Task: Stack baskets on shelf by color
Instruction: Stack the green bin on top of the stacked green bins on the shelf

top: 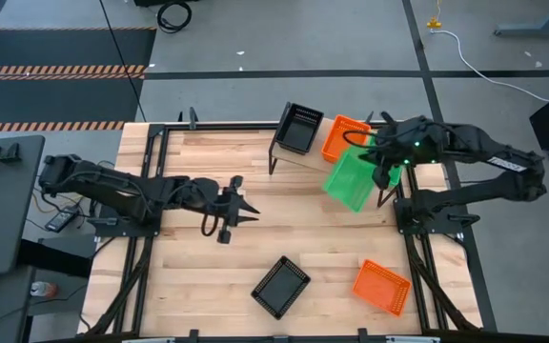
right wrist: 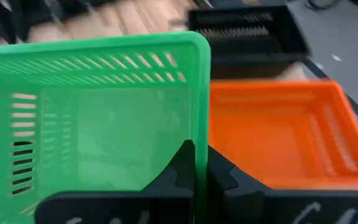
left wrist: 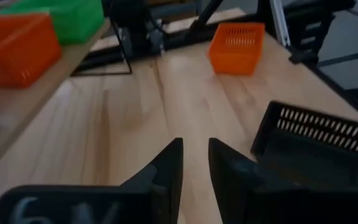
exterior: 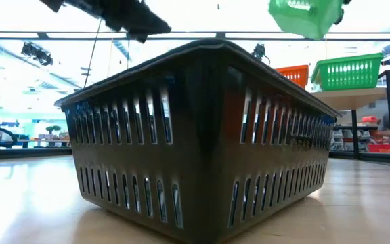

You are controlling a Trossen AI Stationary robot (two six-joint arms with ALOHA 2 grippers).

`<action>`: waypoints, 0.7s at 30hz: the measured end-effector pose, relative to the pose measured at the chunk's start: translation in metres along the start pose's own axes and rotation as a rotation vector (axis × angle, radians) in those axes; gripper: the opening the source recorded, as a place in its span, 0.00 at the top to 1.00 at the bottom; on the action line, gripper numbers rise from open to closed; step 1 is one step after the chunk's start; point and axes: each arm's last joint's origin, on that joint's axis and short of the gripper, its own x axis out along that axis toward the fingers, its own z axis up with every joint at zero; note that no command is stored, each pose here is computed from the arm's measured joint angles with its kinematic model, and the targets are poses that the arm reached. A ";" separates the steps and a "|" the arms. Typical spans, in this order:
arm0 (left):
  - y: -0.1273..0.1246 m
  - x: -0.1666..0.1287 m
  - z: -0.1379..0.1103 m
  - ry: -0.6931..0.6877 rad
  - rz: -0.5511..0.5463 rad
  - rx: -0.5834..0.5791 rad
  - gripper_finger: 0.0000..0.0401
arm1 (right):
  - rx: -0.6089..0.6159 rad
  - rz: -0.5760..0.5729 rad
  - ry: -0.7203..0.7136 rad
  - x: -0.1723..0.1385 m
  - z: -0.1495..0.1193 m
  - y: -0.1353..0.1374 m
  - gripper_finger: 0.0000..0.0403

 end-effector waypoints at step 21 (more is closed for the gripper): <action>0.052 -0.006 -0.030 0.023 -0.054 -0.051 0.81 | -0.105 -0.402 0.177 -0.084 0.005 -0.033 0.98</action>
